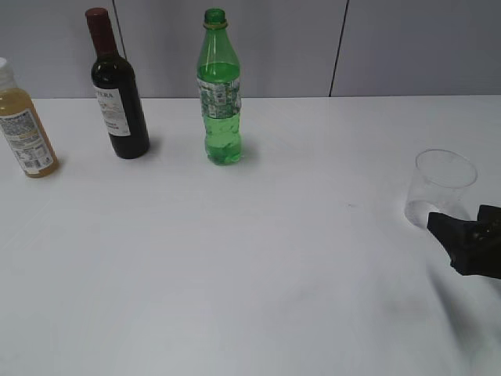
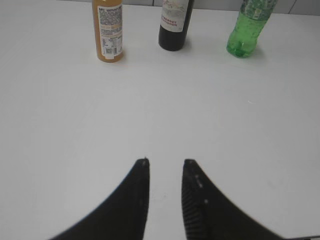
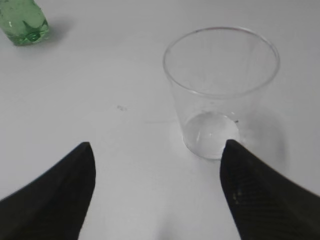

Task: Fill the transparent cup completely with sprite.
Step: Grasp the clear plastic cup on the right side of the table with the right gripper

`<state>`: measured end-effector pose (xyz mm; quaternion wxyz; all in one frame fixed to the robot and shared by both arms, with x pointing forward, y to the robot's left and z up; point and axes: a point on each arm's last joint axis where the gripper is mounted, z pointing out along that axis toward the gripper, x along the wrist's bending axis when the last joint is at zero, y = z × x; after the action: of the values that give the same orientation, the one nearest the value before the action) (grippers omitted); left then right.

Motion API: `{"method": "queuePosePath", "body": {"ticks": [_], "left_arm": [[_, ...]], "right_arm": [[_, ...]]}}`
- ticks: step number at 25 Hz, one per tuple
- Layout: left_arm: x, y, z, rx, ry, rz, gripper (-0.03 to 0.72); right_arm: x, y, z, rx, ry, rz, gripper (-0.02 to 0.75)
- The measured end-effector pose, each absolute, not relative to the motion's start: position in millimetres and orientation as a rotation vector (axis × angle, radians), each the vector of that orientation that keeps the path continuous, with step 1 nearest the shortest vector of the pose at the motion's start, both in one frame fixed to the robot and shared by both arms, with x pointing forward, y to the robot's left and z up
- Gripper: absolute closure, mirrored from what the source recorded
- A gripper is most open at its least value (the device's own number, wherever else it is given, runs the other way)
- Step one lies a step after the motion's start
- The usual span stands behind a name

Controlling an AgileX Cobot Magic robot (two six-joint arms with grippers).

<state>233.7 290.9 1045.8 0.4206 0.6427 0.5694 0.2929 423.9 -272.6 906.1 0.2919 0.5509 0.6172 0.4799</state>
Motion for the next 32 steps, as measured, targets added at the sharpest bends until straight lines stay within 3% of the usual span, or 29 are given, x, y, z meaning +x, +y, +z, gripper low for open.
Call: {"method": "queuePosePath", "body": {"ticks": [5,17,32], "left_arm": [[234,291,1046,1.611,1.427,0.734,0.513],[234,291,1046,1.611,1.427,0.734,0.512],[234,291,1046,1.611,1.427,0.734,0.509]], "right_arm": [[424,-274,896,1.436,1.658,1.232,0.07],[433,-281,851,1.539,1.719,1.061,0.069],[482,-281,833,1.495,1.681,1.094,0.069]]}}
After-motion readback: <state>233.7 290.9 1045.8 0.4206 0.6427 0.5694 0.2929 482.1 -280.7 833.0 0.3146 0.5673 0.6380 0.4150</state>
